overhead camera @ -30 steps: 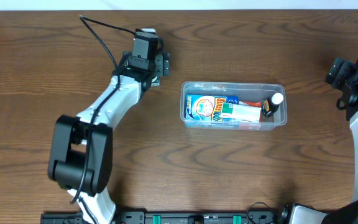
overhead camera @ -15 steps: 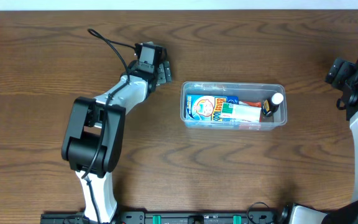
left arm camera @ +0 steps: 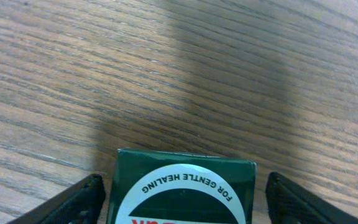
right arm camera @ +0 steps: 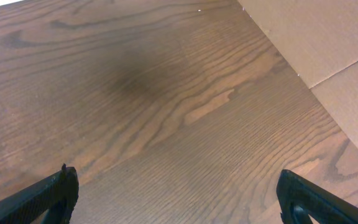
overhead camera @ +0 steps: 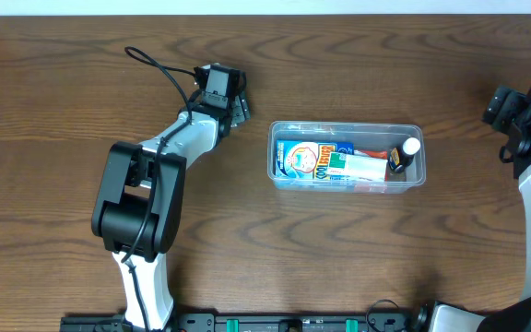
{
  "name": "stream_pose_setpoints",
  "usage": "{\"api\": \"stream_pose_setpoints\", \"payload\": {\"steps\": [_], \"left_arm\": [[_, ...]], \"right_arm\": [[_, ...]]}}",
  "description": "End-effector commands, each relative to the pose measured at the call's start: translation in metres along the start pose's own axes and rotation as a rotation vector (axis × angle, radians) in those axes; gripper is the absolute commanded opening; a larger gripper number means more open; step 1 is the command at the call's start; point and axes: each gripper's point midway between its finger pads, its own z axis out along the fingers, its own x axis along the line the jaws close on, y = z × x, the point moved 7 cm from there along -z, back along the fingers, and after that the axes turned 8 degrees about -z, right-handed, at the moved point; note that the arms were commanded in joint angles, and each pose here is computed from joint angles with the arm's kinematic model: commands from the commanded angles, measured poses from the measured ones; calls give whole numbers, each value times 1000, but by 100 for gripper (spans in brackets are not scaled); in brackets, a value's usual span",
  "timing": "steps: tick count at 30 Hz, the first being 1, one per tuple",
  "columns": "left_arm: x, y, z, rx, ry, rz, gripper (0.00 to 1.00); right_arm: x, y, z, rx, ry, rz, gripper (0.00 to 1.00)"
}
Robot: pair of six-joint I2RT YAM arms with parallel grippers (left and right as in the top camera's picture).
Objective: Pack container
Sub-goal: 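Grasp the green Zam-Buk tin with the left gripper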
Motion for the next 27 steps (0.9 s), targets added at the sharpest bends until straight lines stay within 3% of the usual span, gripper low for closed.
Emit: {"api": "stream_pose_setpoints", "payload": {"steps": [1,7,27], "left_arm": [[5,-1,7,0,28,31,76],[7,-4,7,14,35,119,75],[14,-13,8,48,57,129,75]], "right_arm": [[-5,6,-6,-23,-14,-1,99],[-5,6,-6,-22,-14,-1,99],[-5,6,-6,-23,-14,-1,99]]}}
